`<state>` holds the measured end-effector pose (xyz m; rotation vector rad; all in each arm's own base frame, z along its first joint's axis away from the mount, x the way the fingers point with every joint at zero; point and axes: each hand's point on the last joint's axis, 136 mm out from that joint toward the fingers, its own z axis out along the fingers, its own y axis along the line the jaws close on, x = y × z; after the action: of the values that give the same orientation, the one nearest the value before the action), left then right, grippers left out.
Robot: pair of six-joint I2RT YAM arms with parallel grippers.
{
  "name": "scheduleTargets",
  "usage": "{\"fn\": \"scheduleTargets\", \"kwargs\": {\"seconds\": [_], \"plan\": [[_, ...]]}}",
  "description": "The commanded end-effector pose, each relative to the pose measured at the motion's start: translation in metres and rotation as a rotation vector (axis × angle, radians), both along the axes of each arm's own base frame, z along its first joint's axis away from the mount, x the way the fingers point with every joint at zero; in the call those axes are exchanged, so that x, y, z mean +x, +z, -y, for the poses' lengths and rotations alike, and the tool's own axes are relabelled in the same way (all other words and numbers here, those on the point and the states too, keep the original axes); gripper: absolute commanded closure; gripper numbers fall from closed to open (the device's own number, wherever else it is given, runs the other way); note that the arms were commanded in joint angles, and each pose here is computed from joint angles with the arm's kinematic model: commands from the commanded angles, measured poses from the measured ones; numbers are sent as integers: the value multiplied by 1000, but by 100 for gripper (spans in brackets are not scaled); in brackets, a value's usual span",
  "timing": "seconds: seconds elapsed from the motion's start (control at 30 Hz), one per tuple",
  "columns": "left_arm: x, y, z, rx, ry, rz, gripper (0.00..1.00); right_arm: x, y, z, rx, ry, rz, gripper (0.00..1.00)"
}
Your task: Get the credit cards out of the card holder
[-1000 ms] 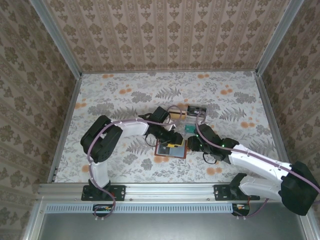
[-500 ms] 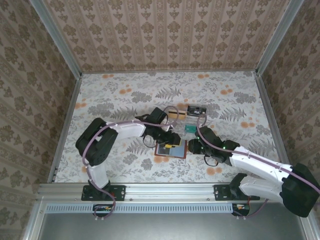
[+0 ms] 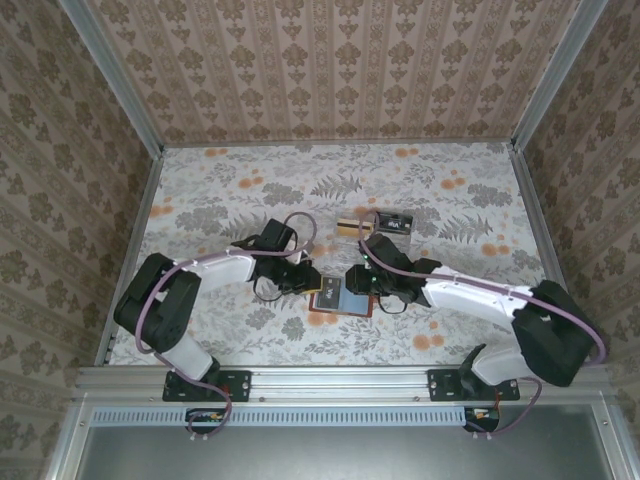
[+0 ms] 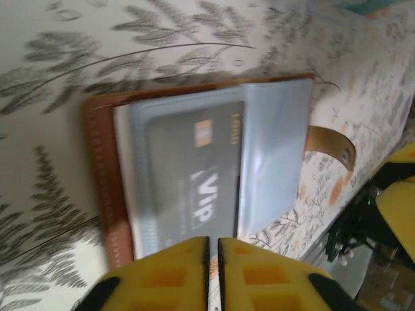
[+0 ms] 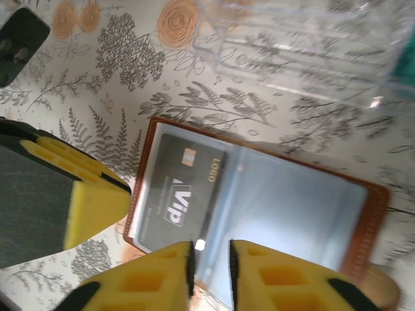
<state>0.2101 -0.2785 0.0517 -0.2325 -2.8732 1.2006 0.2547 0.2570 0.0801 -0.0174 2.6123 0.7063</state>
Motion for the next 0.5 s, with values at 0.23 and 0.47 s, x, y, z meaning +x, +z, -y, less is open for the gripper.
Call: {"fn": "scheduleTargets", "kwargs": {"seconds": [0.23,0.47], "plan": [[2,-22,-8,53,27,-2,100,-2,-24,-25,104,-47,-147,83],[-1,-35,-14,88,28,-17,100,-6,-39,-33,136,-54,-218,83]]}}
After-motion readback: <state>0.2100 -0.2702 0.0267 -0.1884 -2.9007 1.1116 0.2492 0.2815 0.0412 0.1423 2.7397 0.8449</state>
